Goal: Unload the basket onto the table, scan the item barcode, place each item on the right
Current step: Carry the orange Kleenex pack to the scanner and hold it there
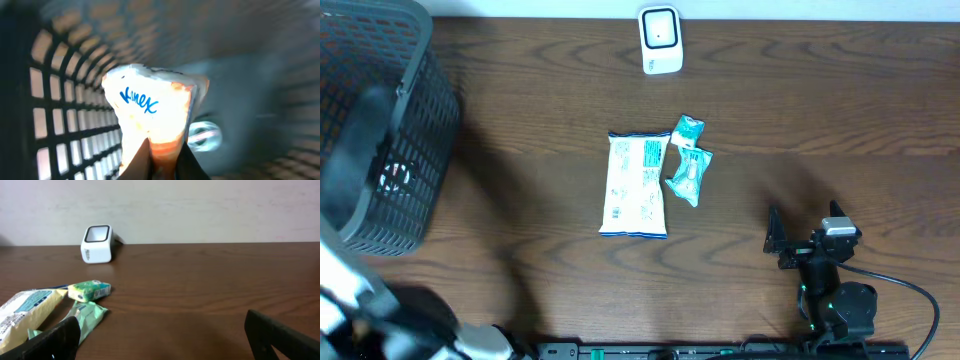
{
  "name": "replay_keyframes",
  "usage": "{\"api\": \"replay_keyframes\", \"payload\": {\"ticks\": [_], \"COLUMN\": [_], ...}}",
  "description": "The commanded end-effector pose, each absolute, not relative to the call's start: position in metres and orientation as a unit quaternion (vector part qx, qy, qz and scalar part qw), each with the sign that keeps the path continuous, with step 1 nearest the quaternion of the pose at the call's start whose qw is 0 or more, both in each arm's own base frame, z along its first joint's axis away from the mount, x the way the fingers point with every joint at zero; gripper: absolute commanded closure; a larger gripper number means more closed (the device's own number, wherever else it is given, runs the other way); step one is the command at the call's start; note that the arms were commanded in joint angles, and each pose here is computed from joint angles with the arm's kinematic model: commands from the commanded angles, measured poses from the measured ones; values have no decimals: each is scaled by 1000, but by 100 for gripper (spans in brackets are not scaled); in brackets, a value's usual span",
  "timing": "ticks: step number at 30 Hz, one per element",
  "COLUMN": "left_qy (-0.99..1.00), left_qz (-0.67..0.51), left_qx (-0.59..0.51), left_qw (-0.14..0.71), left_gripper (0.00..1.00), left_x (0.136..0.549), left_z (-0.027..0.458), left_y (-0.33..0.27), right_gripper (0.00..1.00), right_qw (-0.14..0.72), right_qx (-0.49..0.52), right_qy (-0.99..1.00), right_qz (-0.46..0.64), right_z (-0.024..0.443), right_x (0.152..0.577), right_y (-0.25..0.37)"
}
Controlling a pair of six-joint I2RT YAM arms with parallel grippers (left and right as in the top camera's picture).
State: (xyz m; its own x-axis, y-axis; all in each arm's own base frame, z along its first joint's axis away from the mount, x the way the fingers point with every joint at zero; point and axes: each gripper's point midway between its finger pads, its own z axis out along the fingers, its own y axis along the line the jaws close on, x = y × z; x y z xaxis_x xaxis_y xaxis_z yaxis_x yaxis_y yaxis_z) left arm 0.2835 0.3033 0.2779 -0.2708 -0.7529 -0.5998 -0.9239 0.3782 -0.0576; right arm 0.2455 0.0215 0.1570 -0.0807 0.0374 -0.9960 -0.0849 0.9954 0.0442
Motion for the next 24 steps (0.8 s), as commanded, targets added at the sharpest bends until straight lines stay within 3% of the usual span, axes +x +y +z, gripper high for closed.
{"api": "replay_keyframes", "payload": {"ticks": [1,5,10,19,24], "left_qy": [785,767,770,880,917], "left_qz": [42,-38,-138,-189,-168], "left_qx": [-479,-427,-373,-120,-60], "left_qw": [391,478,499,419,358], "left_gripper": [93,93,92,93,93], "left_x": [309,316,329,369,382], "left_z": [338,396,422,377,336], "left_y": [256,209,148,0,-60], "right_gripper": [1,1,1,1,1], "right_qw": [678,678,678,678,678], "right_qx": [-23,-23,-23,-23,-23], "right_qy": [733,733,733,733,733], "right_qz": [46,46,46,46,46], "right_z": [156,156,156,156,156], "right_x": [245,245,245,245,245], "right_y": [24,24,24,24,24]}}
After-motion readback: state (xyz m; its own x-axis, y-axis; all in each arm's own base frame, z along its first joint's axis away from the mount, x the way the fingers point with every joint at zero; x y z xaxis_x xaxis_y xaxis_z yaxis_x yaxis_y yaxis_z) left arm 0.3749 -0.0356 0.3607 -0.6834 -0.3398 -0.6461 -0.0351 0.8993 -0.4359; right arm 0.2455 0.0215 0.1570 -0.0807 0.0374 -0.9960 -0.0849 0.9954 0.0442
